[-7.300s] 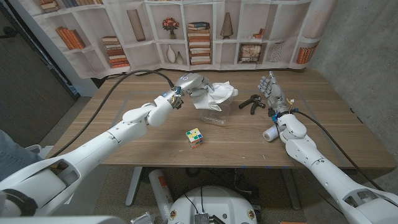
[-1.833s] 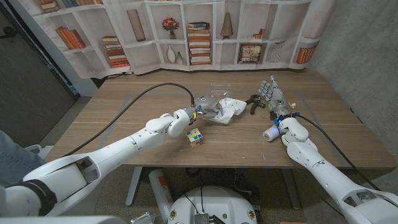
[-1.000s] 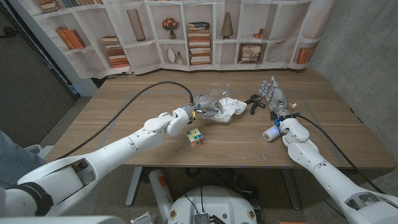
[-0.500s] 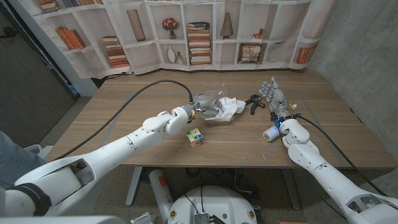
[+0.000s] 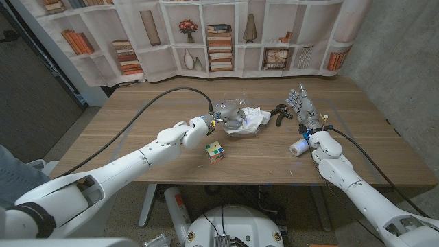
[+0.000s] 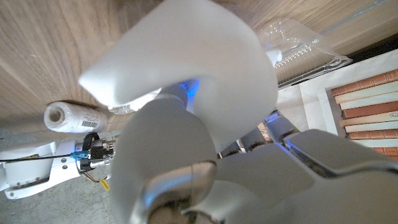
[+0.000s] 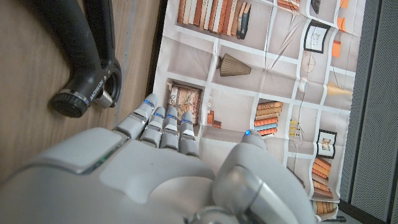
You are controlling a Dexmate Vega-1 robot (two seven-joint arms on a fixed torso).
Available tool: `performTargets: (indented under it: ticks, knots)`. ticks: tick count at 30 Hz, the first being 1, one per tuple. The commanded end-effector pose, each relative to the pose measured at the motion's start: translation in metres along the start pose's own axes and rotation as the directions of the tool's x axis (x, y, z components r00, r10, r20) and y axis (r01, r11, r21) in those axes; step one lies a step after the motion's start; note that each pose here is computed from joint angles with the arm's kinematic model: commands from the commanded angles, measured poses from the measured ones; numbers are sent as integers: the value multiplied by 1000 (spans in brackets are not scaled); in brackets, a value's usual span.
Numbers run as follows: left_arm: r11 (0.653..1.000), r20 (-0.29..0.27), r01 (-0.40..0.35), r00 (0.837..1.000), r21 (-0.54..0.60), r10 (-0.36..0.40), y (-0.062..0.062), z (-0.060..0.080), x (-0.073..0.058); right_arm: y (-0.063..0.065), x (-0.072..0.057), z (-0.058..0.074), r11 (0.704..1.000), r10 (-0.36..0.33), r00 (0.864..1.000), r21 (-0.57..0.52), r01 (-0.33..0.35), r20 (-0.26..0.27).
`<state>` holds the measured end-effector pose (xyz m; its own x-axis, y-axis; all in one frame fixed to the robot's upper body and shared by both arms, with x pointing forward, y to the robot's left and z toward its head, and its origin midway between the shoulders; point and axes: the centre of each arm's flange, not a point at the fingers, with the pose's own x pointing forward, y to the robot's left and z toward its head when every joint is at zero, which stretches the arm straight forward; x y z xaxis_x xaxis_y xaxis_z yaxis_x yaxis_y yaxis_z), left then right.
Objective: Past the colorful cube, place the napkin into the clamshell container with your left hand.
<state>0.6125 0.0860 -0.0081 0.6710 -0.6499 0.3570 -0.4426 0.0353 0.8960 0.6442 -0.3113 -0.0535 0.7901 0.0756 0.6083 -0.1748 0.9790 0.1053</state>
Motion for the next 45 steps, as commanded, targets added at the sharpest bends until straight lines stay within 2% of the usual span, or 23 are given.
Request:
performTargets:
  ticks: [1, 35, 45]
  knots:
    - [1000, -8, -9, 1000, -1, 9, 4, 0, 0, -2, -1, 2, 1000, -2, 1000, -3, 2, 5]
    - [999, -11, -48, 999, 13, 48, 19, 4, 0, -6, -7, 2, 1000, -10, 1000, 7, 10, 13]
    - [999, -14, -46, 999, 11, 46, 20, 4, -1, -5, -7, 6, 1000, -7, 1000, 1, 7, 17]
